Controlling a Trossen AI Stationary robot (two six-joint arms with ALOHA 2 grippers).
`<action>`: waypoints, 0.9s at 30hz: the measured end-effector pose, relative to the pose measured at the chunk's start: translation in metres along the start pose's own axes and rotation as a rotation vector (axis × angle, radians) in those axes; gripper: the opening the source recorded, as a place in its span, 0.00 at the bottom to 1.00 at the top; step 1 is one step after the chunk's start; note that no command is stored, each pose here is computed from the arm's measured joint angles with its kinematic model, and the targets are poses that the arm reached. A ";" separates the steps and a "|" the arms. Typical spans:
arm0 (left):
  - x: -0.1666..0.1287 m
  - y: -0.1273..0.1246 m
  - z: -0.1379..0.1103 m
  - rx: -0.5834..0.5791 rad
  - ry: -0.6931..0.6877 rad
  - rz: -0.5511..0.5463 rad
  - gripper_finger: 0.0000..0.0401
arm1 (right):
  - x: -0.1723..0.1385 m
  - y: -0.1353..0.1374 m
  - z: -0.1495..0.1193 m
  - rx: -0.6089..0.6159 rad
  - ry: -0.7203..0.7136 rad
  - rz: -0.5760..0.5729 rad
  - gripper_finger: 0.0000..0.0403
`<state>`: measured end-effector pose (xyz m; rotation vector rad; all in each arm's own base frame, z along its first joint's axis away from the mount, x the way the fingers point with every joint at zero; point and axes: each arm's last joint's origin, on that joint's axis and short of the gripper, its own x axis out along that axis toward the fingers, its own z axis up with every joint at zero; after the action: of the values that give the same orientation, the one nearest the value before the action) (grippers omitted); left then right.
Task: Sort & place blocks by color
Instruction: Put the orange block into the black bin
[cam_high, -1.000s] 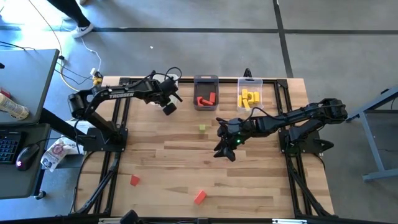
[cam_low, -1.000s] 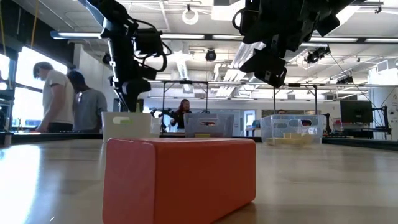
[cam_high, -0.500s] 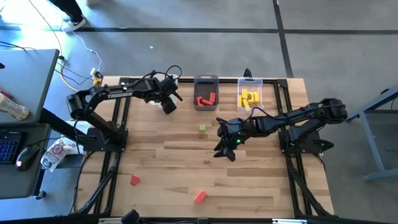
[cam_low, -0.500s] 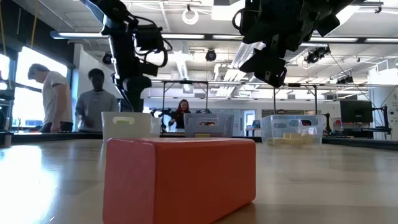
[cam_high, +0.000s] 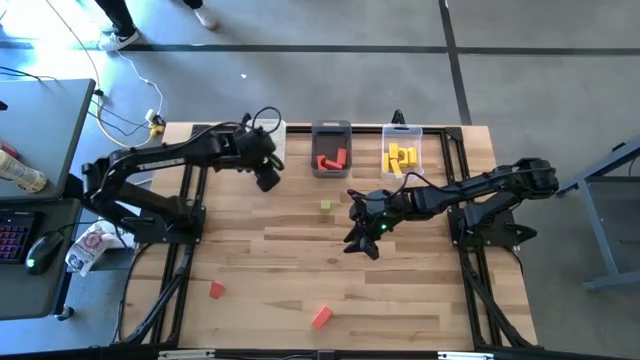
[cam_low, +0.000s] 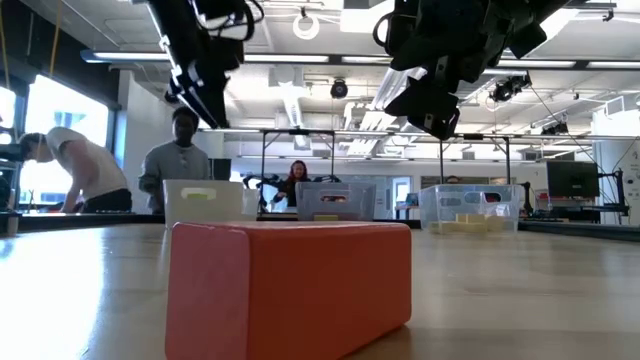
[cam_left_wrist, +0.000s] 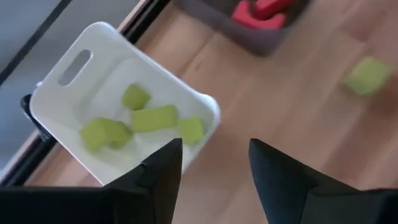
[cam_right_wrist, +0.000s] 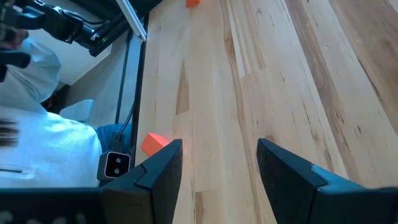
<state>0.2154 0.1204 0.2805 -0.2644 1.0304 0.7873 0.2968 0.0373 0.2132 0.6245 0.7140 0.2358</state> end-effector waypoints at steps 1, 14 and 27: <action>-0.005 -0.003 -0.002 -0.003 -0.009 -0.011 0.42 | 0.000 0.000 0.000 0.000 0.000 0.000 0.48; -0.044 -0.046 -0.045 -0.022 0.128 -0.082 0.42 | 0.000 0.000 0.000 -0.001 0.000 0.000 0.48; -0.071 -0.087 -0.092 -0.004 0.219 -0.107 0.42 | 0.000 0.000 0.000 -0.033 0.002 -0.001 0.48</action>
<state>0.1945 -0.0234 0.2799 -0.4125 1.2099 0.6741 0.2967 0.0373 0.2130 0.5927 0.7106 0.2467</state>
